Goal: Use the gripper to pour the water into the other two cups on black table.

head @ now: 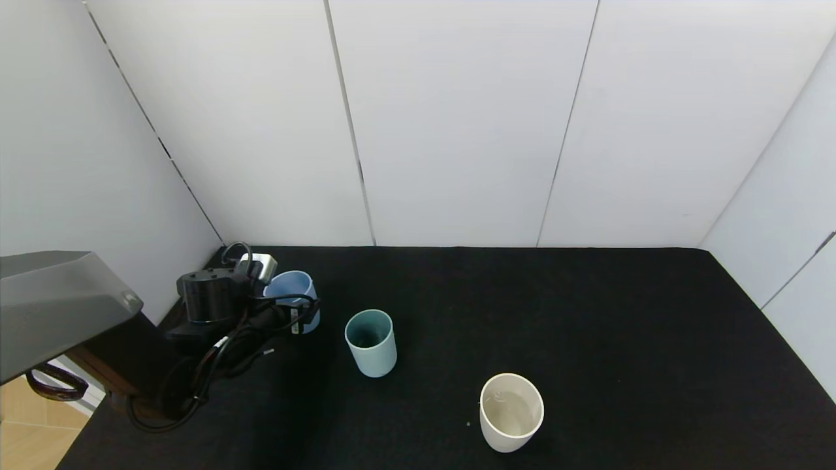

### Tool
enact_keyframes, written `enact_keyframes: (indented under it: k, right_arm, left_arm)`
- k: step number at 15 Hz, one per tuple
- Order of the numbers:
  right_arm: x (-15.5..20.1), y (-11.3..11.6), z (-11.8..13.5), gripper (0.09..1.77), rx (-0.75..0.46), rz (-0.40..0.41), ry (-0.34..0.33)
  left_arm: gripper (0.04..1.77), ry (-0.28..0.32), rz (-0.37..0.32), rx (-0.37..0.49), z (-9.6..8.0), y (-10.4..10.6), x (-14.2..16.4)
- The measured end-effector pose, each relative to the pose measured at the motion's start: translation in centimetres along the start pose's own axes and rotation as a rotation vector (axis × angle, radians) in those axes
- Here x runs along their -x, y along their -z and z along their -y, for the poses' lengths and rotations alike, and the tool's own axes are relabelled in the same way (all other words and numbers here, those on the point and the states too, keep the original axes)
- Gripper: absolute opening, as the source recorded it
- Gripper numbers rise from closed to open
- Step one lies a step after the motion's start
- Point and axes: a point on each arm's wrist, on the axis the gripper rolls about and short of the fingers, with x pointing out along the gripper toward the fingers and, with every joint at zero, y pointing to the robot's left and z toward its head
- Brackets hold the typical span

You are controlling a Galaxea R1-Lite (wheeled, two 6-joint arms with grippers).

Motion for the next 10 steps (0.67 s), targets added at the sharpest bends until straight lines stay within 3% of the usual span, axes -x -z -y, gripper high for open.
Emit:
enact_keyframes:
  k: [5,10]
  right_arm:
    - [0.0,0.0,0.0,1.71,0.000,0.000,0.000]
    - [0.0,0.0,0.0,1.71,0.000,0.000,0.000]
  left_arm:
    - [1.63,0.003,0.040,-0.002,0.0,-1.6,1.5]
    - [1.67,0.012,0.123,0.001,-0.1,-4.3,3.9]
